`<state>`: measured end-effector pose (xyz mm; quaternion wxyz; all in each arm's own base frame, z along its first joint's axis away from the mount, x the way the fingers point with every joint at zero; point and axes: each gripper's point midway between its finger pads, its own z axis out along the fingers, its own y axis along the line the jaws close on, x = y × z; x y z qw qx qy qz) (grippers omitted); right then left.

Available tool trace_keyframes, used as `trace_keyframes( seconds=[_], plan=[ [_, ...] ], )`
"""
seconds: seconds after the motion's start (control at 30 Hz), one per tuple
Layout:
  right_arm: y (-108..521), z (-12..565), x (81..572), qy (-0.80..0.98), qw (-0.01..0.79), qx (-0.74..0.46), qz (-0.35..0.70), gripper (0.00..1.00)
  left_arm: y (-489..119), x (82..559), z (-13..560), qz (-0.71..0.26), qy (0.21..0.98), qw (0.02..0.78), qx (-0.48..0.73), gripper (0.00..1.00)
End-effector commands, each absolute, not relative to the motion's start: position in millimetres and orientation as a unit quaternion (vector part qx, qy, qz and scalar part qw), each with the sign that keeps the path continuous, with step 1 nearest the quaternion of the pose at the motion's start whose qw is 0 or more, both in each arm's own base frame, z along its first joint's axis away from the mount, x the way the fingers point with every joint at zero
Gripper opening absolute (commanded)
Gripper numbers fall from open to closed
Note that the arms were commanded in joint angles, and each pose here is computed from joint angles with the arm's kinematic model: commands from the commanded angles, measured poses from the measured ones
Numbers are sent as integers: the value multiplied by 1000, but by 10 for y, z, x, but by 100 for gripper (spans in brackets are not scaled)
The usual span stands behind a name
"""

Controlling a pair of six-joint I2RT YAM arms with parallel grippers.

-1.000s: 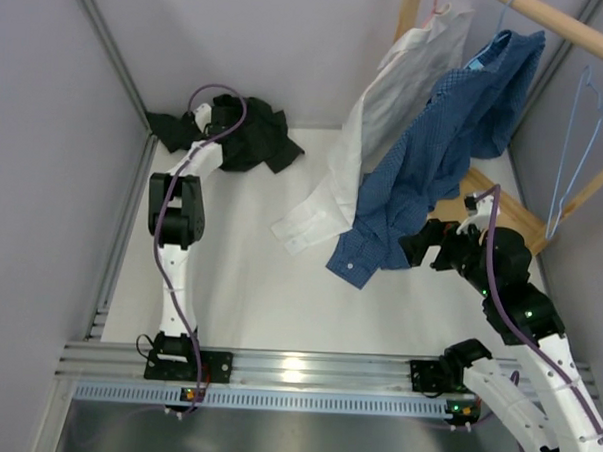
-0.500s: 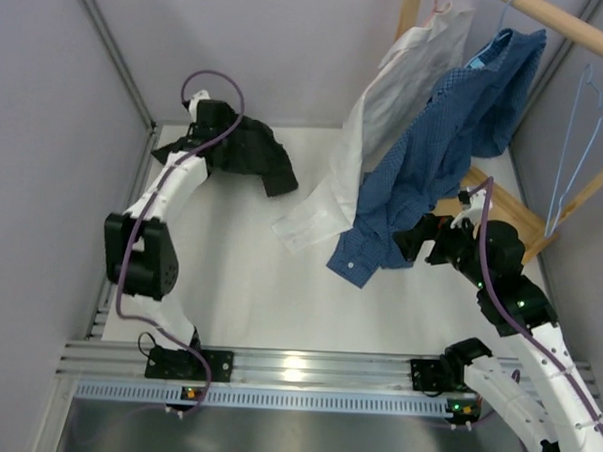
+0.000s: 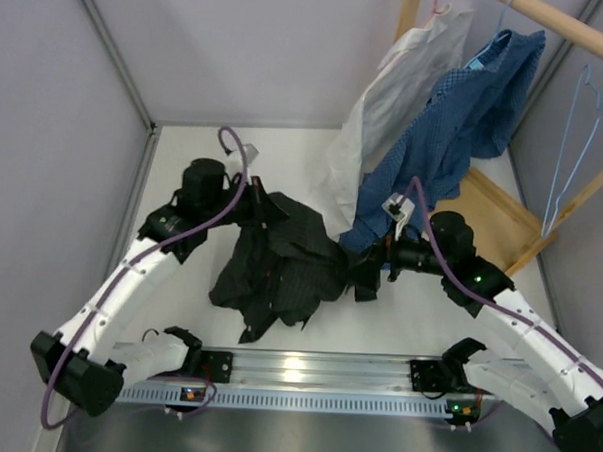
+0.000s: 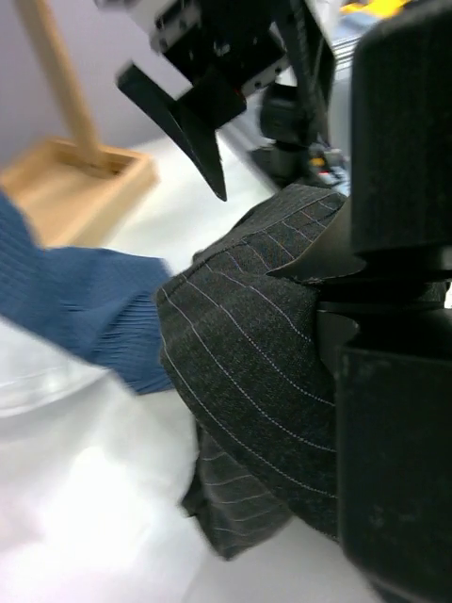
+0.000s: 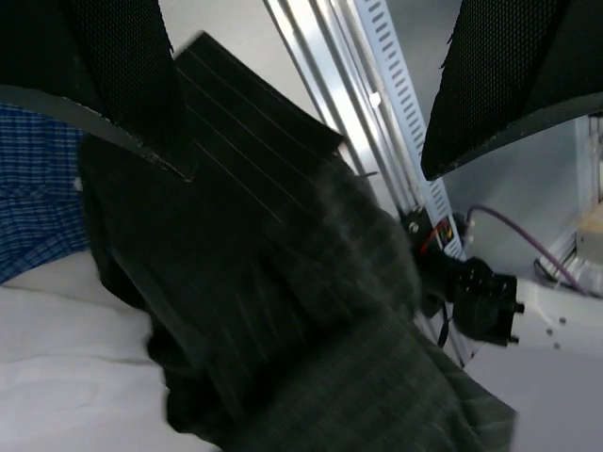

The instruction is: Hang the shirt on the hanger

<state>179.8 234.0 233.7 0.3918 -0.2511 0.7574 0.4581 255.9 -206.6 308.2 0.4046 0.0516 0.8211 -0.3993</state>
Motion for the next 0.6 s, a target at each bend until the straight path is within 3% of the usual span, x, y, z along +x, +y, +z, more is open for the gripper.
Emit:
trace_keyframes(
  seconds=[0.0,0.17,0.33,0.4,0.43,0.47,0.57],
  plan=[
    [2573,2370,1674,732,400,-307,457,99,-2371,2470,2463,-405,862,300,51,0],
    [2452,2077,1827,784,410,-258,389,99,-2432,2576,1850,-375,893,246,34,0],
    [2389,1791,1930,818,396,-228,350,99,-2442,2588,1929,-381,888,255,34,1],
    [2474,1696,1905,815,382,-243,361,97,-2418,2646,2088,-377,882,281,36,11],
    [2536,1688,1866,809,376,-254,373,97,-2388,2674,2161,-372,880,293,33,21],
    [2587,1662,1890,805,378,-257,378,97,-2371,2702,2226,-366,879,303,33,45],
    [2684,1583,1861,804,368,-266,383,97,-2318,2847,2258,-343,881,326,24,54]
  ],
)
